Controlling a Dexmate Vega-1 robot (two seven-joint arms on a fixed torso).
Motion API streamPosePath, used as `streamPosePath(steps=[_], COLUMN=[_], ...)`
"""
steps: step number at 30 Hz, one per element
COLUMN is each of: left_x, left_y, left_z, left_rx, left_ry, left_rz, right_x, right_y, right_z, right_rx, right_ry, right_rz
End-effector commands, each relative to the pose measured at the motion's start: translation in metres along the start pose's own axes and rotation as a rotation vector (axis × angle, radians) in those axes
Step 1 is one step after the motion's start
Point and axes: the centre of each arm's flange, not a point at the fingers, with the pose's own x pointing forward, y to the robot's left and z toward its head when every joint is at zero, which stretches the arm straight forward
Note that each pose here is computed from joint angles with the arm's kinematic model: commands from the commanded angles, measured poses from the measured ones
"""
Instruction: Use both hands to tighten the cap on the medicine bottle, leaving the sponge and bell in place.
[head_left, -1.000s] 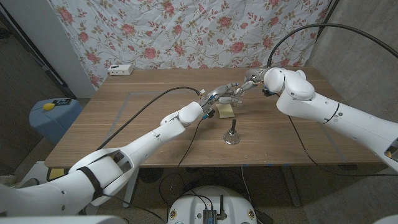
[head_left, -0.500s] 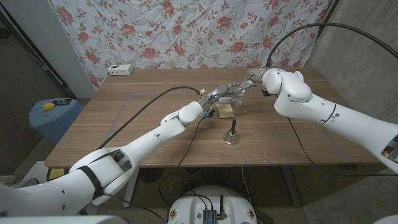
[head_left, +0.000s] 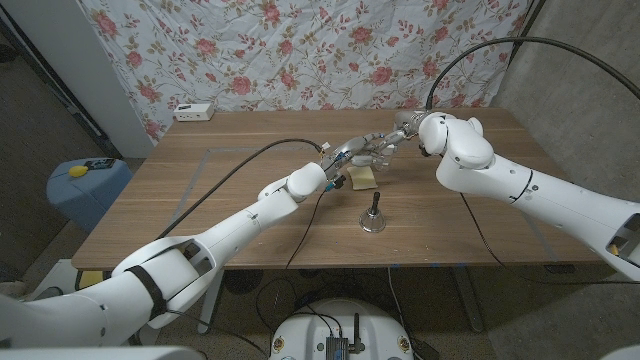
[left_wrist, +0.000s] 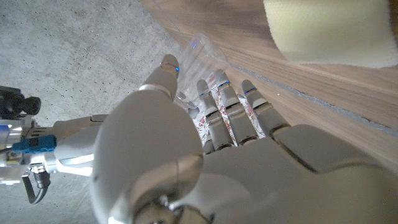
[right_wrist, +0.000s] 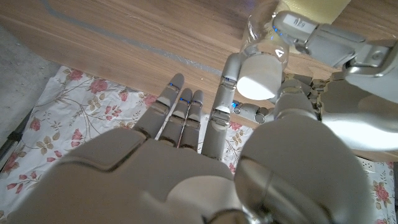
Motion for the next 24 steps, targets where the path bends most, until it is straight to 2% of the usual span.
streamPosePath(steps=[1, 15, 24], left_x=[-0.0008, -0.0021, -0.0025], left_y=[-0.0004, -0.0002, -0.0004], left_z=[-0.0007, -0.0009, -0.0011], left_rx=[-0.002, -0.005, -0.006], left_ry=[0.005, 0.005, 0.004], left_rz=[-0.003, -0.003, -0.002], right_x=[0.0026, 0.0052, 0.0033], right_y=[0.0046, 0.0072, 0.0076], right_z=[0.0014, 0.0017, 0.0015], right_rx=[0.005, 0.014, 0.005], right_ry=[0.02, 0.057, 0.055], right_rz=[-0.04, -0.055, -0.036])
